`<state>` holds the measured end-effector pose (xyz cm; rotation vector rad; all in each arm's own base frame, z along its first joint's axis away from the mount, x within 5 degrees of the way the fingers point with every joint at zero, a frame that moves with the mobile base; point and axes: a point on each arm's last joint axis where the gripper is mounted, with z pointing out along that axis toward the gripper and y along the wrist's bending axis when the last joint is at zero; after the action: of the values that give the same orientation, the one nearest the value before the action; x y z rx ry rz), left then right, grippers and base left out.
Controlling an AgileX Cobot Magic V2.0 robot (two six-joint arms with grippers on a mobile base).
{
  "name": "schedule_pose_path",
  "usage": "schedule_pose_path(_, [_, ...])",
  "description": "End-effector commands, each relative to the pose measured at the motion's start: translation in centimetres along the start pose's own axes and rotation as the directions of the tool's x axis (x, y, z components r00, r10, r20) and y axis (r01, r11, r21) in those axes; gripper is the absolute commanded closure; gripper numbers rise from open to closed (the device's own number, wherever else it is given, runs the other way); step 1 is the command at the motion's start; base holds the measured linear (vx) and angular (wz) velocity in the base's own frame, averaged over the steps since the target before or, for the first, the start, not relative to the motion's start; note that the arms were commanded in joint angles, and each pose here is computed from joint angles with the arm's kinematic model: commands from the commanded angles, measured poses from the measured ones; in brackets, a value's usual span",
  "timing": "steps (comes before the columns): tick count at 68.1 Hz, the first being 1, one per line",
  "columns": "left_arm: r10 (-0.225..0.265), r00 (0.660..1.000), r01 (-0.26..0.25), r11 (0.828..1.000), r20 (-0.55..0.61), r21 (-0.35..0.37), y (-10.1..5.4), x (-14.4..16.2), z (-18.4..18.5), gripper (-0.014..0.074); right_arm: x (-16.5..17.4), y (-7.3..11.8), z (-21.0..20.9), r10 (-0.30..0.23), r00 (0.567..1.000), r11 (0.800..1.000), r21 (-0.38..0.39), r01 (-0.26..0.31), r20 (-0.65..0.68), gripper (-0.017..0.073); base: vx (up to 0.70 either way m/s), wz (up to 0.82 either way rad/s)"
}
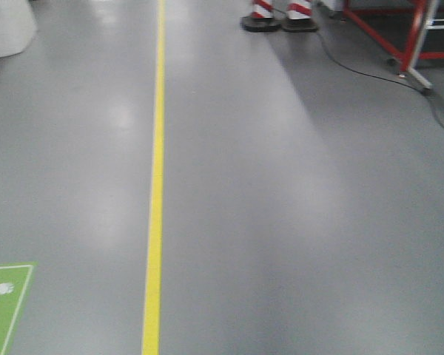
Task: Move and align brake pads A on conveyor
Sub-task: 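Turn the base away from the table holding both pads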
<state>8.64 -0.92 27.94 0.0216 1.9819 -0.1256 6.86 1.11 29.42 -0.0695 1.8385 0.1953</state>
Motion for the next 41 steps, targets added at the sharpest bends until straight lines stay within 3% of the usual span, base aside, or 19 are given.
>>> schedule_pose_path(1, [-0.019,0.993,0.018,1.000,0.114,0.009,-0.12,-1.65,-0.38,0.0599,-1.84,0.23,-0.42,-0.015,0.992,1.000,-0.015,0.017,0.124,0.0566,0.00,0.58])
schedule_pose_path(16, [-0.019,0.993,0.018,1.000,0.114,0.009,-0.12,-1.65,-0.38,0.0599,-1.84,0.23,-0.42,-0.015,0.992,1.000,-0.015,0.017,0.124,0.0566,0.03,0.38])
schedule_pose_path(41, [-0.019,0.993,0.018,1.000,0.114,0.009,-0.12,-1.65,-0.38,0.0599,-1.84,0.23,-0.42,-0.015,0.992,1.000,-0.015,0.017,0.124,0.0566,0.12,0.15])
